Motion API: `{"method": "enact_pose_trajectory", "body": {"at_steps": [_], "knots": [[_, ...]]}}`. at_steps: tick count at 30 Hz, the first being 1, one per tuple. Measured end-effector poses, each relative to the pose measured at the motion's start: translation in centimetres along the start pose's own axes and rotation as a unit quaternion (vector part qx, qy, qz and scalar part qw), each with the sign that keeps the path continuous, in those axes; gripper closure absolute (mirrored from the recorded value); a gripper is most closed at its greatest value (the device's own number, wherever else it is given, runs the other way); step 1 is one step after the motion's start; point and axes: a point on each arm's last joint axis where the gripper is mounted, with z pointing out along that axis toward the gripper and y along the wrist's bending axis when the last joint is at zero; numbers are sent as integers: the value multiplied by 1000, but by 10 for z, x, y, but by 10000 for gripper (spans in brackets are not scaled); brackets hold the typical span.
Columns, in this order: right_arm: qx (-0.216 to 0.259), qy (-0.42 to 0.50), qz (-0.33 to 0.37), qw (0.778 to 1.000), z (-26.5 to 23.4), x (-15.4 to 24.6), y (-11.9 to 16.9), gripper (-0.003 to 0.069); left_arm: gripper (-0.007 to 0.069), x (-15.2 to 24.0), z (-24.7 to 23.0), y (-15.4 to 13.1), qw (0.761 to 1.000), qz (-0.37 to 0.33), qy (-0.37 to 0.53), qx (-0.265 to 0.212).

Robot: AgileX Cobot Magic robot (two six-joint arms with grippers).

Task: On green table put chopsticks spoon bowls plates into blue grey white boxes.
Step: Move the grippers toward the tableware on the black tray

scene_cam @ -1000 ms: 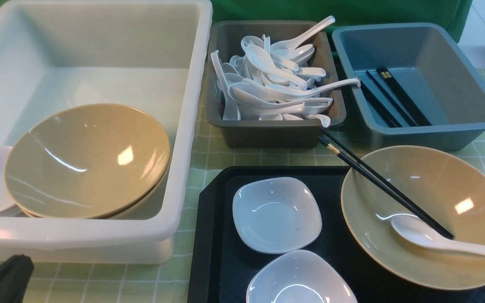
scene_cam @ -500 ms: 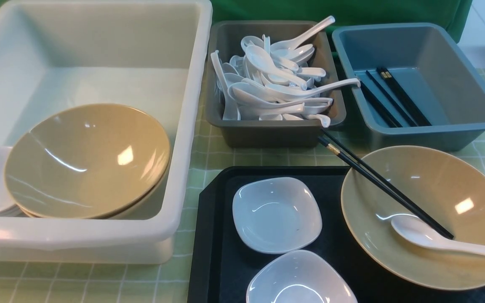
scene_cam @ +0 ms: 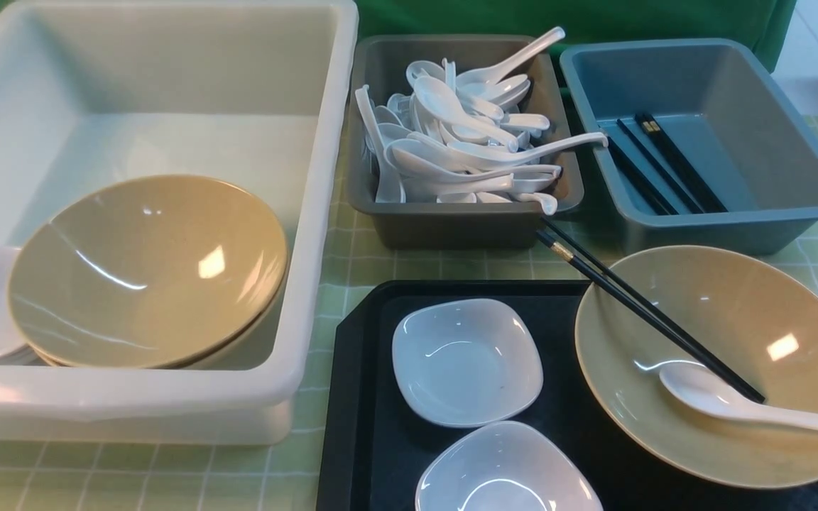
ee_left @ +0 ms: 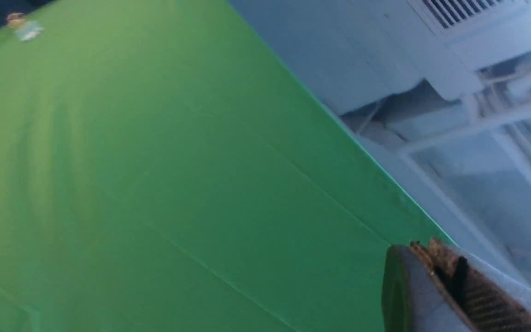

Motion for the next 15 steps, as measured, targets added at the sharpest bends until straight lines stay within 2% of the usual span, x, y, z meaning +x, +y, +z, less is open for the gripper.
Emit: {"method": "enact_pose_trajectory", "body": {"at_steps": [3,6,7,8,10,13,14,15], "knots": [[23,59,-38,997,27,-22,15,423,627,-18,34,-22,996,22,85,-26],[49,144,-107,983,56,-24,19,423,627,-9,72,-24,970,46,222,-90],[52,154,-113,980,60,-23,18,423,627,-11,72,-25,969,49,225,-91],[54,195,-177,963,75,-17,15,423,627,1,91,-18,945,81,291,-122],[57,232,-214,947,87,-7,9,423,627,10,102,-11,927,114,330,-136],[65,296,-240,922,102,12,-3,423,627,24,110,-5,909,130,370,-141],[73,347,-246,902,109,26,-11,423,627,34,112,-4,897,130,400,-136],[74,354,-247,899,110,28,-12,423,627,35,111,-4,895,129,405,-135]]}}
